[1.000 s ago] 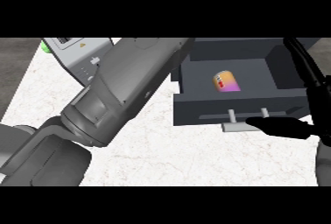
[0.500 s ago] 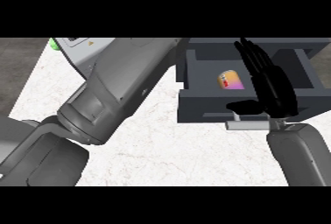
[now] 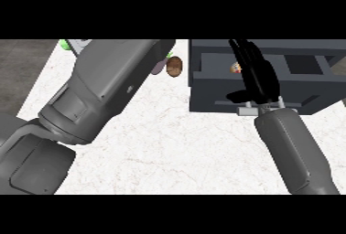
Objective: Pick up the can, place it into the drawer and close the drawer
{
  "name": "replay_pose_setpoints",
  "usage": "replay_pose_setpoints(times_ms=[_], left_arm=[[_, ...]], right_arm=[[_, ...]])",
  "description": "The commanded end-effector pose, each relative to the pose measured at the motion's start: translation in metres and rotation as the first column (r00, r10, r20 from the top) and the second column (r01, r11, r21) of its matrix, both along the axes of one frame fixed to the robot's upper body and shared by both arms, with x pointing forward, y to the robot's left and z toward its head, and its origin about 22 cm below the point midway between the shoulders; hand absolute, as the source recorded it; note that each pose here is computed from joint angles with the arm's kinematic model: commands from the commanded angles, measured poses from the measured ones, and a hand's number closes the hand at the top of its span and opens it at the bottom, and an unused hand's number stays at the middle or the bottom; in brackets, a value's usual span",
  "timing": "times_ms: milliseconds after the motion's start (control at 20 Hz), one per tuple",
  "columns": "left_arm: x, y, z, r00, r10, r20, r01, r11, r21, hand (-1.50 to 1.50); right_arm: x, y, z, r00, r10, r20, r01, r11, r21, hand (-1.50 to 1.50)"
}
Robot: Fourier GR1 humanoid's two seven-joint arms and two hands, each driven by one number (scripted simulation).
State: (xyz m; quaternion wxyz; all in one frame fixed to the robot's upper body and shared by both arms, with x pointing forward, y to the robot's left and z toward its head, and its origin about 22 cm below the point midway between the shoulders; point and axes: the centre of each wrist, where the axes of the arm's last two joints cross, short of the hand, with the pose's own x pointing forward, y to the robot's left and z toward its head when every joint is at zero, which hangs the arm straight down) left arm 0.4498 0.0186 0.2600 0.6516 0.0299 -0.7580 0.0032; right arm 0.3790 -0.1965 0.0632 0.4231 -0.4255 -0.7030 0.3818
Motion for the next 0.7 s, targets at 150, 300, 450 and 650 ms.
replay_pose_setpoints(times_ms=[150,300,450,650], left_arm=[[0.004,0.024,0.008,1.000,0.006,-0.003,-0.006,1.000,0.010,-1.50],[0.002,0.033,0.017,1.000,0.007,-0.017,-0.007,1.000,0.010,-1.50],[-0.002,0.027,0.009,1.000,0.001,-0.018,-0.001,1.000,-0.010,-1.50],[0.000,0.050,0.002,0.999,-0.005,-0.038,0.006,1.000,0.015,-1.50]], right_arm=[[0.038,0.007,-0.002,0.990,-0.101,0.100,0.102,0.995,-0.004,-1.50],[0.049,0.009,0.009,0.981,-0.136,0.137,0.137,0.991,0.003,-1.50],[0.057,-0.005,0.008,0.977,-0.141,0.160,0.144,0.989,-0.008,-1.50],[0.071,0.014,0.027,0.973,-0.156,0.173,0.162,0.987,-0.022,-1.50]])
